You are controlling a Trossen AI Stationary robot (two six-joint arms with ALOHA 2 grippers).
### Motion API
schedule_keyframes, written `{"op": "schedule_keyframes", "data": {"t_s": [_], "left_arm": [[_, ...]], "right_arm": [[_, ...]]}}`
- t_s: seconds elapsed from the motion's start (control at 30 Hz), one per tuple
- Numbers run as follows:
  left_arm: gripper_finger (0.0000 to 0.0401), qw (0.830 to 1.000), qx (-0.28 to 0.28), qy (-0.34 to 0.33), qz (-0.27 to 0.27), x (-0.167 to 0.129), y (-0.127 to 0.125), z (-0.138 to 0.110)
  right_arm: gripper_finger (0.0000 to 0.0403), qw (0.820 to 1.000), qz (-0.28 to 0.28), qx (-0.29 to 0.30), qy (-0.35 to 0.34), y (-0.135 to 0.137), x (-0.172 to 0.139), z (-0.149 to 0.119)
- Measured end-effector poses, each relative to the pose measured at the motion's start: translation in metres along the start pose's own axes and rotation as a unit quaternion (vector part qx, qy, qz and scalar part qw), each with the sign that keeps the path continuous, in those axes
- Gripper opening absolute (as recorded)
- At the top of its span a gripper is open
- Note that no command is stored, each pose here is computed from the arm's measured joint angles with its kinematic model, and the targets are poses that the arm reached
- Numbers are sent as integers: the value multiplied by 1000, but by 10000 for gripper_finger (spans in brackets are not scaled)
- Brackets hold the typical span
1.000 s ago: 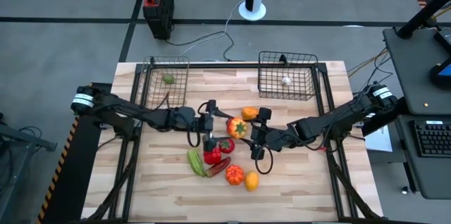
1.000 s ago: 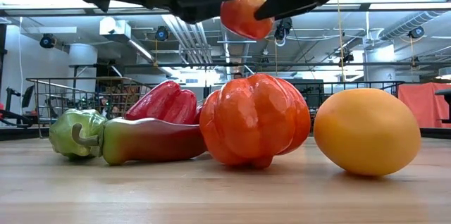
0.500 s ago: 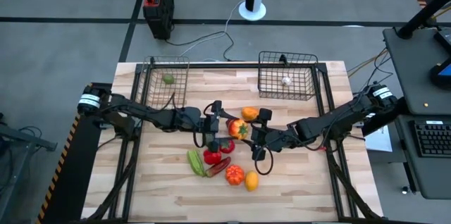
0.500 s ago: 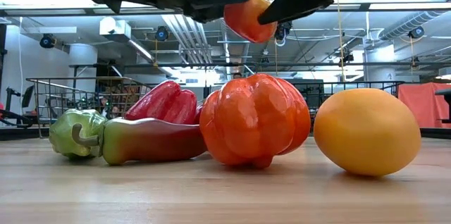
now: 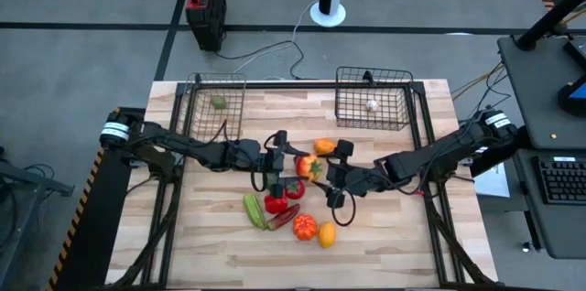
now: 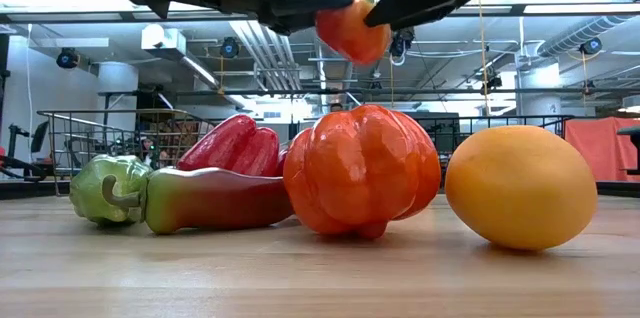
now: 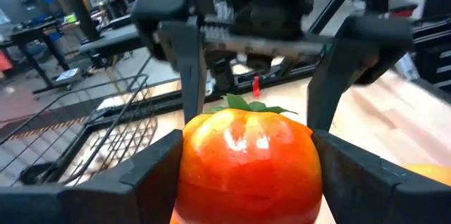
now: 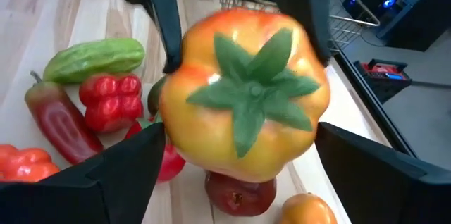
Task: Sort produce into baskets
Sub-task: Put the orange tomato into the brown wire basket
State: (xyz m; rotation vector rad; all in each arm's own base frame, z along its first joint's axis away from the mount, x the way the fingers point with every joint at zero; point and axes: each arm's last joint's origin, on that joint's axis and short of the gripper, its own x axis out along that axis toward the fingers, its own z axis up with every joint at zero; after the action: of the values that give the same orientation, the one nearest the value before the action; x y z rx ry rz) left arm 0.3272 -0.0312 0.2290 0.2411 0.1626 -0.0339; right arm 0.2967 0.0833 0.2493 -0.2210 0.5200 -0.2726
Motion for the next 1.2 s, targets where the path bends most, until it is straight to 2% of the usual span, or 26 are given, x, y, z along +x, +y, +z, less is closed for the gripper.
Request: {"op": "schedule_keyframes", "data": {"t_s": [0.3,0.53,0.67,0.77,0.83,1.0,1.1,1.2], "left_arm": [[264,998,3,22,63,-16,7,5],[264,976,25,95,193,-54,26,21],[264,959,17,98,266,-86,40,37],[264,935,1,118,334,-111,51,42],[264,913,-31,135,383,-128,59,40],[264,833,-148,182,502,-162,77,18],[264,794,-207,208,532,-174,85,4],[264,782,-255,234,518,-176,94,-6]], "right_arm": [[356,999,-6,22,-25,-10,-15,10],[357,999,-6,31,-33,-14,-21,13],[357,999,-6,28,-29,-14,-20,12],[357,999,-6,27,-28,-13,-20,11],[357,999,-6,27,-28,-13,-20,11],[357,999,-6,25,-29,-13,-20,11],[357,999,-6,24,-28,-13,-20,11],[357,999,-5,25,-28,-13,-20,11]]}}
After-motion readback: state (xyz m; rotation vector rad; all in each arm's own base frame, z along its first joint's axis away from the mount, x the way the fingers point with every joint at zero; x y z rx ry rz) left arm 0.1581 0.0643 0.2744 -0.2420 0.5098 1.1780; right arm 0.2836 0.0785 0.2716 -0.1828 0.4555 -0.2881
